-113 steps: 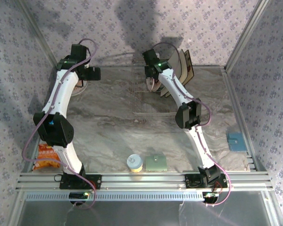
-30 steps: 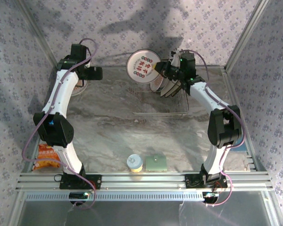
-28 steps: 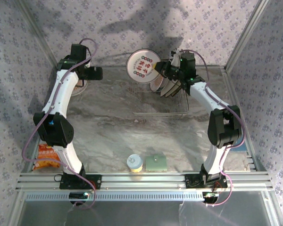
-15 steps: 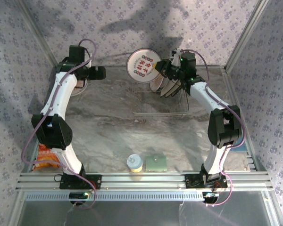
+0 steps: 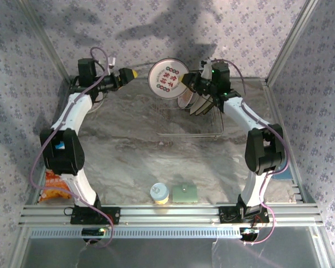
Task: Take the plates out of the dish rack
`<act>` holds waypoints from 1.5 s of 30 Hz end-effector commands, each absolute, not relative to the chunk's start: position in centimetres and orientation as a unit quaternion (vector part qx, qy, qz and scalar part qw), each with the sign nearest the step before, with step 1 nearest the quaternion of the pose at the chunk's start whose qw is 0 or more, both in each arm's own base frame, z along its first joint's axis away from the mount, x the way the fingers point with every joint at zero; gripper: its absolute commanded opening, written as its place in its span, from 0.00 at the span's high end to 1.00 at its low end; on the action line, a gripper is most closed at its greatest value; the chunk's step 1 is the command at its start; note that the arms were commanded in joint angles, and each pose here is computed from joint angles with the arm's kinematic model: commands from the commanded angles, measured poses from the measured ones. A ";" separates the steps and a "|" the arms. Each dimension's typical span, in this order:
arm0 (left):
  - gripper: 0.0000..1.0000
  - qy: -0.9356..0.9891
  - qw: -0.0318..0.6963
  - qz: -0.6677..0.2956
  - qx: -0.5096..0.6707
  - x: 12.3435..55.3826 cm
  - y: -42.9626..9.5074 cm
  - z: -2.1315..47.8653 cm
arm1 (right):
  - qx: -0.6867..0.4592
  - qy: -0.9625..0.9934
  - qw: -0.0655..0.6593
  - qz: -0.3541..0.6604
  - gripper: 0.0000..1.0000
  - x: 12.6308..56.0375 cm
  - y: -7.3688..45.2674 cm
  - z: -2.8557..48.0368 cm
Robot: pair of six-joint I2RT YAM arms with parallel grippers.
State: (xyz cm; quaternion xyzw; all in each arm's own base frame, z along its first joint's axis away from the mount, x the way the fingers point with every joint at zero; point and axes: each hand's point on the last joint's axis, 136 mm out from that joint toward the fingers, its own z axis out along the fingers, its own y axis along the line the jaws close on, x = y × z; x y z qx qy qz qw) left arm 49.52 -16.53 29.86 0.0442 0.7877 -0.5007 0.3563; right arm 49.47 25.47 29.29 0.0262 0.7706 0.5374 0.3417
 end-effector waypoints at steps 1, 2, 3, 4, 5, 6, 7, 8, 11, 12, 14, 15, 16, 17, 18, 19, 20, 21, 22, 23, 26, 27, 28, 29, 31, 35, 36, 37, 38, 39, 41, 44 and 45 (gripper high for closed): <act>0.01 0.753 0.353 -0.550 0.079 49.2 -18.3 31.6 | -0.003 0.748 0.353 0.563 1.00 49.2 27.0 32.2; 0.01 0.754 0.348 -0.552 0.078 49.2 -18.6 31.3 | -0.004 0.747 0.351 0.565 1.00 49.2 27.2 32.2; 0.01 0.754 0.346 -0.553 0.079 49.3 -18.8 31.1 | -0.006 0.747 0.350 0.566 1.00 49.2 27.5 32.2; 0.01 0.754 0.345 -0.553 0.080 49.3 -19.0 31.0 | -0.008 0.746 0.349 0.567 1.00 49.2 27.8 32.2; 0.02 0.754 0.343 -0.555 0.079 49.3 -19.1 30.9 | -0.008 0.746 0.347 0.568 1.00 49.2 28.0 32.2; 0.03 0.754 0.342 -0.556 0.079 49.4 -19.2 30.8 | -0.010 0.746 0.346 0.569 1.00 49.2 28.3 32.2; 0.04 0.754 0.339 -0.557 0.079 49.4 -19.4 30.7 | -0.012 0.746 0.345 0.570 1.00 49.2 28.5 32.3; 0.05 0.754 0.338 -0.558 0.079 49.4 -19.5 30.6 | -0.012 0.746 0.344 0.571 1.00 49.3 28.7 32.2; 0.12 0.753 0.336 -0.560 0.079 49.4 -19.7 30.5 | -0.016 0.745 0.341 0.573 1.00 49.3 29.3 32.4; 0.15 0.753 0.335 -0.561 0.079 49.5 -19.8 30.5 | -0.018 0.744 0.341 0.575 1.00 49.3 29.5 32.5; 0.21 0.751 0.334 -0.564 0.079 49.6 -19.9 30.5 | -0.021 0.743 0.340 0.576 1.00 49.4 29.9 32.6; 0.24 0.751 0.333 -0.565 0.078 49.6 -19.9 30.4 | -0.022 0.744 0.338 0.576 1.00 49.4 30.1 32.5; 0.27 0.750 0.332 -0.567 0.077 49.6 -20.0 30.4 | -0.022 0.744 0.337 0.577 1.00 49.5 30.3 32.5; 0.29 0.750 0.331 -0.567 0.076 49.7 -20.0 30.4 | -0.024 0.743 0.337 0.577 1.00 49.5 30.4 32.6; 0.32 0.750 0.330 -0.568 0.075 49.7 -20.1 30.3 | -0.025 0.743 0.336 0.578 1.00 49.5 30.6 32.6; 0.33 0.750 0.330 -0.568 0.075 49.7 -20.1 30.3 | -0.025 0.743 0.335 0.579 1.00 49.6 30.8 32.7; 0.36 0.750 0.329 -0.568 0.074 49.7 -20.1 30.2 | -0.026 0.743 0.334 0.579 1.00 49.7 31.0 32.6; 0.39 0.751 0.328 -0.569 0.073 49.7 -20.1 30.2 | -0.028 0.743 0.333 0.580 1.00 49.6 31.2 32.6; 0.42 0.751 0.327 -0.569 0.072 49.8 -20.1 30.1 | -0.029 0.743 0.331 0.580 1.00 49.6 31.4 32.6; 0.45 0.751 0.326 -0.569 0.072 49.8 -20.1 30.0 | -0.029 0.743 0.330 0.581 1.00 49.7 31.5 32.6; 0.61 0.751 0.325 -0.570 0.071 49.8 -20.1 30.0 | -0.032 0.743 0.327 0.583 1.00 49.7 32.1 32.6; 0.66 0.751 0.326 -0.570 0.071 49.9 -20.1 30.0 | -0.033 0.743 0.326 0.583 1.00 49.7 32.3 32.6; 0.71 0.751 0.326 -0.570 0.069 49.9 -20.1 30.0 | -0.034 0.743 0.326 0.584 1.00 49.7 32.4 32.7; 0.75 0.751 0.326 -0.570 0.069 49.9 -20.1 30.0 | -0.035 0.743 0.325 0.584 1.00 49.7 32.6 32.7; 0.79 0.751 0.324 -0.571 0.067 50.0 -20.1 29.9 | -0.037 0.745 0.322 0.584 1.00 49.7 32.9 32.6; 0.84 0.749 0.324 -0.574 0.065 50.0 -20.1 30.0 | -0.035 0.748 0.318 0.582 1.00 50.0 33.2 32.3; 0.85 0.749 0.324 -0.575 0.065 50.1 -20.1 30.0 | -0.036 0.748 0.317 0.582 1.00 50.0 33.3 32.3; 0.85 0.748 0.324 -0.576 0.066 50.0 -20.2 30.1 | -0.036 0.749 0.316 0.581 1.00 50.0 33.4 32.2; 0.87 0.748 0.324 -0.576 0.066 50.1 -20.2 30.0 | -0.036 0.749 0.315 0.581 1.00 50.0 33.5 32.2; 0.92 0.748 0.323 -0.576 0.065 50.1 -20.2 30.0 | -0.037 0.749 0.315 0.581 1.00 50.0 33.6 32.2; 0.98 0.748 0.324 -0.576 0.065 50.1 -20.1 30.1 | -0.038 0.751 0.315 0.580 1.00 50.1 33.6 32.2; 1.00 0.748 0.323 -0.576 0.064 50.1 -20.2 30.0 | -0.039 0.754 0.315 0.576 1.00 50.1 33.7 32.2; 1.00 0.748 0.323 -0.576 0.063 50.1 -20.1 30.0 | -0.039 0.756 0.316 0.572 1.00 50.1 33.6 32.1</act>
